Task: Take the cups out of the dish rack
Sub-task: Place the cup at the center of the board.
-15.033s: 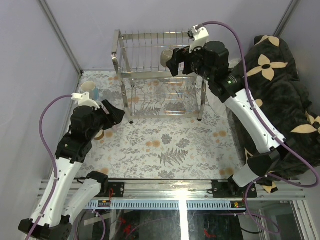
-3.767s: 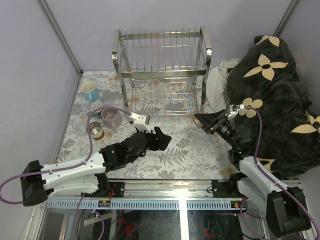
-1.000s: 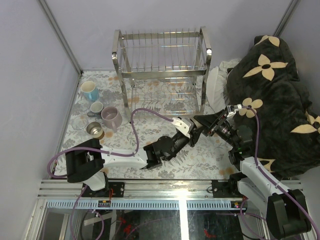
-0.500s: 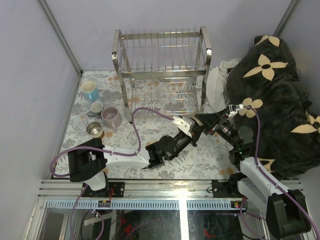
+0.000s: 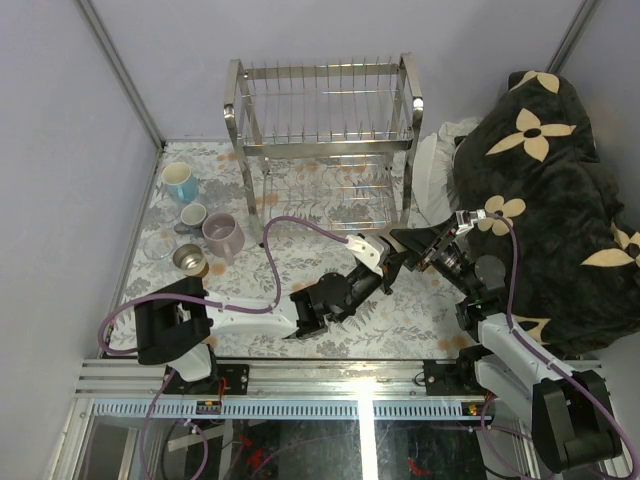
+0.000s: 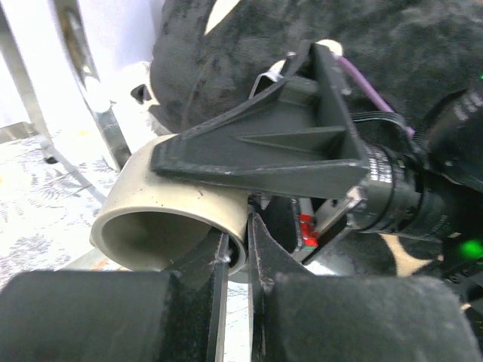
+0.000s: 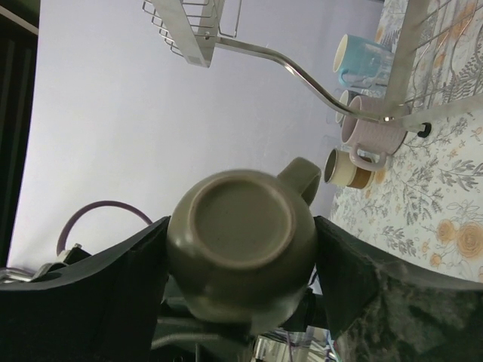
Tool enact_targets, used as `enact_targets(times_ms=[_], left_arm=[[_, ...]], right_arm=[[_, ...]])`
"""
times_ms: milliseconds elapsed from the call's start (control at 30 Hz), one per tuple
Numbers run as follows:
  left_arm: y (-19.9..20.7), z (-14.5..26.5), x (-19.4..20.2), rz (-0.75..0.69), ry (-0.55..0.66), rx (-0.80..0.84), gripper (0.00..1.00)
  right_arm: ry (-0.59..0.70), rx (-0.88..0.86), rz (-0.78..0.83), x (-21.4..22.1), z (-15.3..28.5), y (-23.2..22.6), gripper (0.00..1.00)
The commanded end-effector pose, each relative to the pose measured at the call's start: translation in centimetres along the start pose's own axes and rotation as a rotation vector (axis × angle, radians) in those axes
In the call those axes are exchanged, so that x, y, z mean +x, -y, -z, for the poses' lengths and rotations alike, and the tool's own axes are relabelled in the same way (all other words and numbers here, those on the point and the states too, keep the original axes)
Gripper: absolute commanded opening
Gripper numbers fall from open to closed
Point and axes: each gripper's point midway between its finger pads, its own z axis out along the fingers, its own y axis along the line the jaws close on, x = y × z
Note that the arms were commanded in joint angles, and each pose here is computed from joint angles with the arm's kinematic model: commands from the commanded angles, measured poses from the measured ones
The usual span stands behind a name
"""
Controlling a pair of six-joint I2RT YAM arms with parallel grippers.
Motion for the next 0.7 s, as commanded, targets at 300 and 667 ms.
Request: enact_targets(times_ms=[300, 667], left_arm=[[-2.5, 0.4, -3.8, -0.029, 0.089, -0.099, 0.0], [-5.9, 3.7, -5.0, 0.01, -0.066, -0.268, 0.0]], right_arm=[[-0.006, -0.07, 0.044, 0.1, -0.1, -1.3, 1.0], [0.061, 0.038, 0.126, -0.9, 0.2, 1.6, 1.0]])
